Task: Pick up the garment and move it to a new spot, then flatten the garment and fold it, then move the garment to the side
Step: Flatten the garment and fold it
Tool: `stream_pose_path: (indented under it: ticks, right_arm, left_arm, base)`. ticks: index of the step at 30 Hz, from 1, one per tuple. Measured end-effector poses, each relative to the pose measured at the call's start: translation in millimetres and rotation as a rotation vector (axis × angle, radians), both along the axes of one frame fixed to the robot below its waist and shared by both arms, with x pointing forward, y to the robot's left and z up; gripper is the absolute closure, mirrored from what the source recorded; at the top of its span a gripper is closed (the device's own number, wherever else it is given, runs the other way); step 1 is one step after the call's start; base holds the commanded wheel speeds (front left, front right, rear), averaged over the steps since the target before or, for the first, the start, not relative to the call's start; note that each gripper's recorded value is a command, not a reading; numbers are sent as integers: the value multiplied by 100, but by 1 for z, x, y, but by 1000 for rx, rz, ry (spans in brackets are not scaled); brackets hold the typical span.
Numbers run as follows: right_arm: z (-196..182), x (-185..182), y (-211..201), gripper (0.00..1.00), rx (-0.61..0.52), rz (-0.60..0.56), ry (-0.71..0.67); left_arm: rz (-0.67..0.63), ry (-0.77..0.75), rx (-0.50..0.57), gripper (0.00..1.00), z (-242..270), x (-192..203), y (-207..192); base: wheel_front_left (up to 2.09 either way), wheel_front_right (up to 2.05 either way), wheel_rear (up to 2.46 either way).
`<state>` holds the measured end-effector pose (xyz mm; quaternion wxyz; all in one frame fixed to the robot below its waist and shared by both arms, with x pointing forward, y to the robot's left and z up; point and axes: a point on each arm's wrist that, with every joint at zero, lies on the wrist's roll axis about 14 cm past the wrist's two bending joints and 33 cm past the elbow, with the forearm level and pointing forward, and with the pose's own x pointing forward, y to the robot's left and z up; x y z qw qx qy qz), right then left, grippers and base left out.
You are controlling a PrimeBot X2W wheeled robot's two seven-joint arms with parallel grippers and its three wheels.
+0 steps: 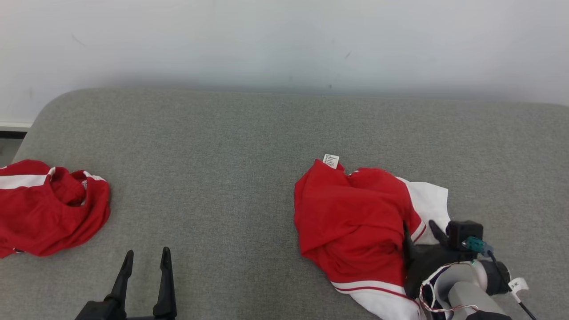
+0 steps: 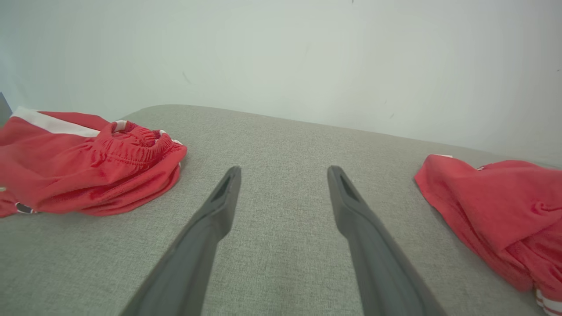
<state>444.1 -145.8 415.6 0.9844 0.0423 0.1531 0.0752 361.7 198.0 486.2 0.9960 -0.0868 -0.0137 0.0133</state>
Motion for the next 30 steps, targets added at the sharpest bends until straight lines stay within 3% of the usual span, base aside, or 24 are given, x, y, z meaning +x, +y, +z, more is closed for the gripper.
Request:
stream_pose_path:
  ticks: [2, 3, 5, 11, 20, 29, 30]
  right_arm:
    - [-12, -3, 5, 0, -3, 11, 58]
    - [-17, -4, 9, 21, 6, 11, 82]
    - [-23, -5, 15, 100, 22, 15, 116]
    - [-5, 17, 22, 100, 19, 41, 61]
    - [110, 108, 13, 100, -104, 97, -272]
    - [153, 162, 19, 100, -206, 123, -381]
    - [147, 165, 21, 76, -218, 130, -365]
  left_arm:
    - [5, 5, 0, 0, -1, -1, 2]
    - [7, 7, 0, 0, -2, -1, 2]
    - [11, 11, -2, 0, -3, -3, 3]
    - [20, 19, -5, 0, -6, -3, 5]
    - [17, 30, -21, 0, -9, 5, 2]
    - [20, 38, -38, 0, -11, 14, 0]
    - [21, 42, -37, 0, -12, 15, 0]
  base:
    - [0, 0, 0]
    - [0, 0, 0]
    - [0, 0, 0]
    - [0, 0, 0]
    - [0, 0, 0]
    - [0, 0, 0]
    - [0, 0, 0]
